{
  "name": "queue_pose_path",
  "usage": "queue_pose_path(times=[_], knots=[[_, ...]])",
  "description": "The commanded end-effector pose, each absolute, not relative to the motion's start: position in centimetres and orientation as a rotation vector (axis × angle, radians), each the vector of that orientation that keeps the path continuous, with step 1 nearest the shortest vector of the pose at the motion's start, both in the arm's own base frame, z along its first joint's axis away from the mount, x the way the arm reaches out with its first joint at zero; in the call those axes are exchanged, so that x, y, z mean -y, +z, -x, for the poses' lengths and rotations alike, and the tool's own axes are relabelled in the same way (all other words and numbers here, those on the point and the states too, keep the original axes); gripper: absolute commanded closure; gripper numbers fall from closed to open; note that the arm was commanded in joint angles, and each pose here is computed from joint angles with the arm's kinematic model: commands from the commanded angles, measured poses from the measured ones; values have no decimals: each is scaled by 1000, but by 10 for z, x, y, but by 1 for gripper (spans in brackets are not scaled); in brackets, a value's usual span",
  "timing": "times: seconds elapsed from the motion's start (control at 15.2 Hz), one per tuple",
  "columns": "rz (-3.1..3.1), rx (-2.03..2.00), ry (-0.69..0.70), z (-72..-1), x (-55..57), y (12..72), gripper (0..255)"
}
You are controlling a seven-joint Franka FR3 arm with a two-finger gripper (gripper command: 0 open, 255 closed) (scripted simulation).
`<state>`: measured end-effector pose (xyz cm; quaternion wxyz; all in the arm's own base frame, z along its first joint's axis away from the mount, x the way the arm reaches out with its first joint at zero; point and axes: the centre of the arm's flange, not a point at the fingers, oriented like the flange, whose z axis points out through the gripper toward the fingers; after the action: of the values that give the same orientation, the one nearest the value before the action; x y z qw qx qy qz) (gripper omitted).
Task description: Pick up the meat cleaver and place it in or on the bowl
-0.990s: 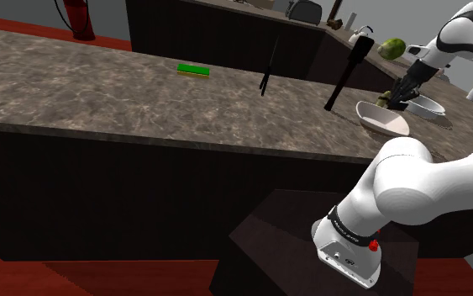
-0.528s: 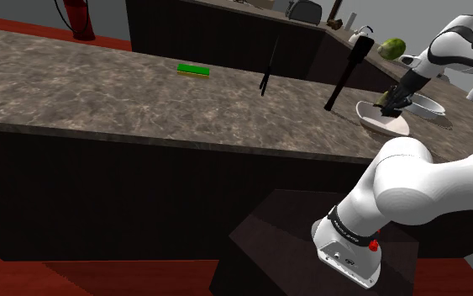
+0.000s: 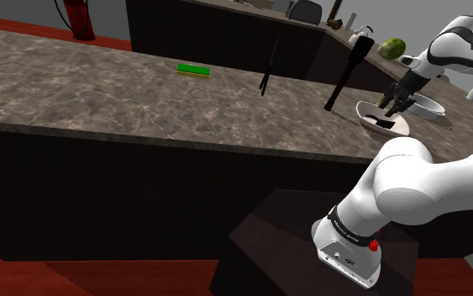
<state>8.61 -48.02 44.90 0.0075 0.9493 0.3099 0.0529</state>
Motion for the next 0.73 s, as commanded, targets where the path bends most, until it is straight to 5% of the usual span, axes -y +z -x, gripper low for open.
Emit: queue_pose_path(times=[0.0, 0.66], knots=[[-2968, -969, 165, -86, 480, 449, 0], [-2968, -969, 165, -81, 481, 499, 0]])
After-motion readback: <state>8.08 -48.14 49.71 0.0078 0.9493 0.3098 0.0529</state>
